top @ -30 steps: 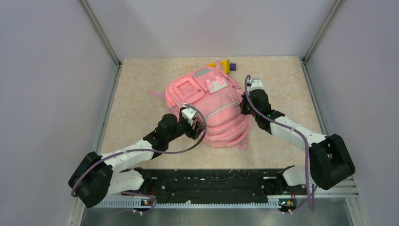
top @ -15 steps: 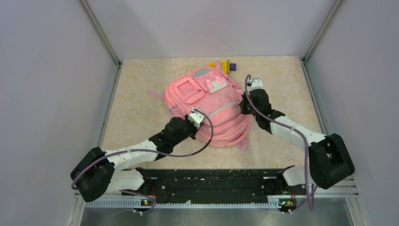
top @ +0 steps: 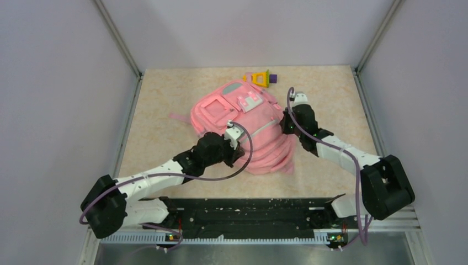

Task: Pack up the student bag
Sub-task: Zip the student bag at the center of the board.

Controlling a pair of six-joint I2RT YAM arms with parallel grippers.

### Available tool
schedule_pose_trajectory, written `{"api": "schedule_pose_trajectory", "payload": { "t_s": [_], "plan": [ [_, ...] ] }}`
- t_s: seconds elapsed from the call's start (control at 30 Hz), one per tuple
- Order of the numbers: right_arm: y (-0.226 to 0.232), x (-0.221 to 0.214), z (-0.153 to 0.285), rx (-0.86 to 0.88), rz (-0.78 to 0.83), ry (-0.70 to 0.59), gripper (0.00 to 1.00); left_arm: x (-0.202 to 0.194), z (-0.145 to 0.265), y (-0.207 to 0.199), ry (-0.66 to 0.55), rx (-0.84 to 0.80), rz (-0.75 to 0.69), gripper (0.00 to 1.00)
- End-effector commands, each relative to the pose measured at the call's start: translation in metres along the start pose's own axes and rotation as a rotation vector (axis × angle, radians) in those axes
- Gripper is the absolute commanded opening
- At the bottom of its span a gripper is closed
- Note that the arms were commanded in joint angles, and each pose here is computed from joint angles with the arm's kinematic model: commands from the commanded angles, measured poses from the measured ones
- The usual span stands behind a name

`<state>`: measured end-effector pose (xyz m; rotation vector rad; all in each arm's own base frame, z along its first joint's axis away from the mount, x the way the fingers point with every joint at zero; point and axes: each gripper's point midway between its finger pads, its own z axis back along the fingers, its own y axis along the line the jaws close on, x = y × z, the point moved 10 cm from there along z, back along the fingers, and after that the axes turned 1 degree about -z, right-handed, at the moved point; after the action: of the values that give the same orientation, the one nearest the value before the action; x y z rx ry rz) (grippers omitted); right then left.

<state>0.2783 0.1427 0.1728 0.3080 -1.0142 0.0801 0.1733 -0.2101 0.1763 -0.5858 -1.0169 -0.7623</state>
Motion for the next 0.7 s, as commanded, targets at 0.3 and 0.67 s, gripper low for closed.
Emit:
{"api": "schedule_pose_trajectory", "payload": {
  "t_s": [0.3,0.67],
  "plan": [
    [0.011,0.012,-0.005,0.059,-0.088,-0.087,0.0,0.032,-0.04,-0.067,-0.056,-0.322,0.612,0.0],
    [0.003,0.022,0.026,-0.012,-0.065,-0.137,0.26,0.023,-0.039,-0.066,-0.047,-0.159,0.664,0.46]
  ]
}}
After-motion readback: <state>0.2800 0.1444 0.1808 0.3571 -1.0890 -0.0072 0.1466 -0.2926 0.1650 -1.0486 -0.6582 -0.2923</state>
